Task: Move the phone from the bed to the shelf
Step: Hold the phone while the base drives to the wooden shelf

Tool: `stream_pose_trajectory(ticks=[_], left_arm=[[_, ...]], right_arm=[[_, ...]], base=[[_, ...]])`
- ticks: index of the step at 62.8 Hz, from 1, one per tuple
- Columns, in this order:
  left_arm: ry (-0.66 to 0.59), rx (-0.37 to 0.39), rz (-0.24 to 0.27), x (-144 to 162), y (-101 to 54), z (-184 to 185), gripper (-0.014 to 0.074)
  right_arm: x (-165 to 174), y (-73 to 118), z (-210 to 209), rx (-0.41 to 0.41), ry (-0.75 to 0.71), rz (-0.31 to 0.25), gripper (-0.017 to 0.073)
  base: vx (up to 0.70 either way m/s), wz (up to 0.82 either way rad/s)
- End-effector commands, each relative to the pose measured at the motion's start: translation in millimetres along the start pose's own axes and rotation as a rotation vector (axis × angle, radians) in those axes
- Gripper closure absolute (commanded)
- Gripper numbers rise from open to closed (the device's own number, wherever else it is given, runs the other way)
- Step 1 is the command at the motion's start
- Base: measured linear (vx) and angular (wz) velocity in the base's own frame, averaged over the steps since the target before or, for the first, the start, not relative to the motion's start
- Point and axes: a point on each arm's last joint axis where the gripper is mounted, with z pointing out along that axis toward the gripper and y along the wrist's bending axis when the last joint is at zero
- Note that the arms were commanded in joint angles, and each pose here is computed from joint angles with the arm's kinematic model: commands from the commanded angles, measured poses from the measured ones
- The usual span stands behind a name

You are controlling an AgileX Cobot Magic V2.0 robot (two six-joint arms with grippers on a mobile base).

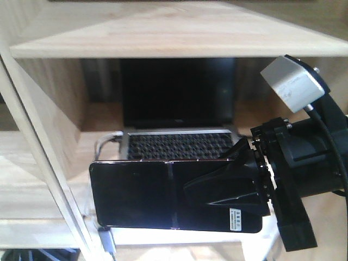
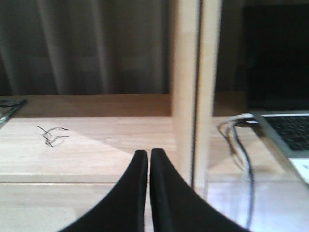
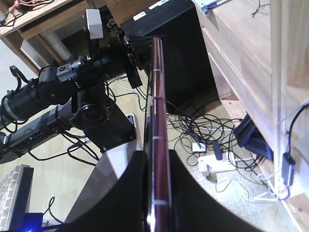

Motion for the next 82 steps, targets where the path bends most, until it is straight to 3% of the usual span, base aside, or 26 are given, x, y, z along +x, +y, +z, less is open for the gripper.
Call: stream_pose_trajectory(ticks=[1,82], left_arm=[[-0.072,0.000,-0.009,-4.5,0.1,-0.2,0.0592],[-0.072,0.000,-0.009,-4.5,0.1,-0.2,0.0592]], right_arm=[[-10.6,16.4,-6.7,-0.085,-0.064,-0.020,0.0561],[-10.6,16.4,-6.7,-0.085,-0.064,-0.020,0.0561]], base=[[0.20,0.21],[0.08,0.00]])
